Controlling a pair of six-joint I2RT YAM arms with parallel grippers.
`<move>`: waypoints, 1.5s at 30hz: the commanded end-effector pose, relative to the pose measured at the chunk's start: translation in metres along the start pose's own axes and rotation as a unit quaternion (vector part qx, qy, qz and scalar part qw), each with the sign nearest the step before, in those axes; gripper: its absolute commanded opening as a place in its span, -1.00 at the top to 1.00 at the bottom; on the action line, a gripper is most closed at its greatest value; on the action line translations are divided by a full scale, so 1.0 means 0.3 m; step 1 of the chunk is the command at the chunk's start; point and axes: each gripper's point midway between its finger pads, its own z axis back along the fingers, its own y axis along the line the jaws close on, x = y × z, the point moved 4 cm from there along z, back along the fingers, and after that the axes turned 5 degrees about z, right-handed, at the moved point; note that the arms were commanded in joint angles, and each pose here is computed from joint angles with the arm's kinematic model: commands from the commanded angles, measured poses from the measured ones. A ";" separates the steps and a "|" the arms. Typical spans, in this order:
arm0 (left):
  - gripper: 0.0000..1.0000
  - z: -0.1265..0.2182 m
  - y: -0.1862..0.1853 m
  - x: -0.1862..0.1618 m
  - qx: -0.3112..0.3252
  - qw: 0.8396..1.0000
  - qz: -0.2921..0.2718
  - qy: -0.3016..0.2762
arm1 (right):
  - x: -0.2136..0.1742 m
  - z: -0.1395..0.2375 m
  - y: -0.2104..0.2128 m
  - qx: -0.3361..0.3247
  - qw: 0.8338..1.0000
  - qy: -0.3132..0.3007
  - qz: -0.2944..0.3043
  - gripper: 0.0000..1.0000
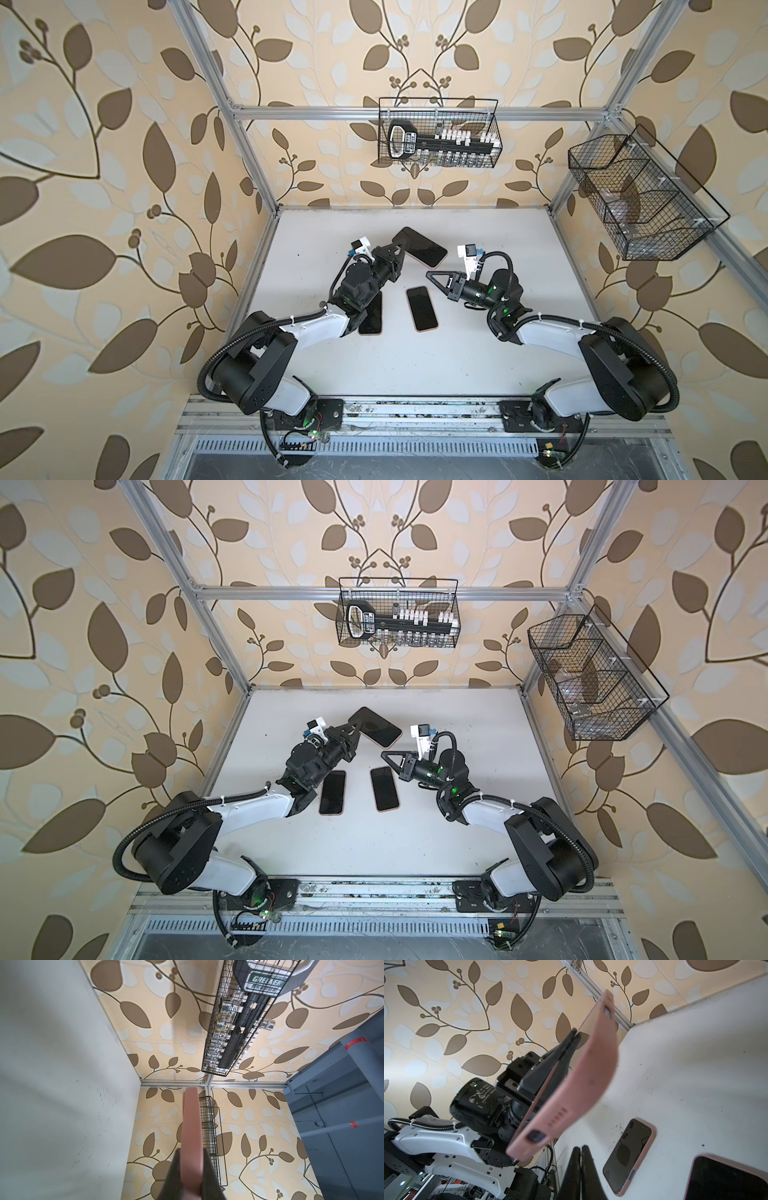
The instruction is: Take the phone out of the phone case
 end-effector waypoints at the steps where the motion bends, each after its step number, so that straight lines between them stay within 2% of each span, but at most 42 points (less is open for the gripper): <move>1: 1.00 0.021 -0.159 -0.035 -0.070 0.997 -0.013 0.017 | 0.006 0.018 0.020 0.009 1.000 -0.007 0.020 0.72; 5: 1.00 0.023 -0.147 -0.032 -0.057 0.998 -0.037 0.011 | 0.012 0.033 0.055 0.023 1.000 -0.008 0.013 0.20; 8: 1.00 0.017 -0.132 -0.028 -0.049 0.998 -0.050 0.008 | 0.023 0.039 0.100 0.042 0.999 -0.008 0.007 0.03; 13: 1.00 -0.002 -0.114 -0.031 -0.050 0.998 -0.047 0.015 | 0.042 0.046 0.112 0.031 0.999 -0.014 -0.026 -0.05; 20: 1.00 -0.016 -0.108 -0.036 -0.057 0.997 -0.039 0.022 | 0.052 0.019 0.091 0.022 0.997 -0.015 -0.073 0.04; 39: 1.00 -0.017 -0.121 -0.040 -0.064 0.997 -0.037 0.025 | 0.059 -0.034 0.084 0.032 0.996 -0.022 -0.081 0.47; 40: 1.00 -0.029 -0.082 -0.034 -0.051 0.998 -0.037 0.023 | 0.058 -0.035 0.083 0.032 0.996 -0.022 -0.081 0.50; 45: 1.00 -0.030 -0.076 -0.032 -0.051 0.998 -0.035 0.021 | 0.054 -0.037 0.083 0.031 0.996 -0.023 -0.079 0.63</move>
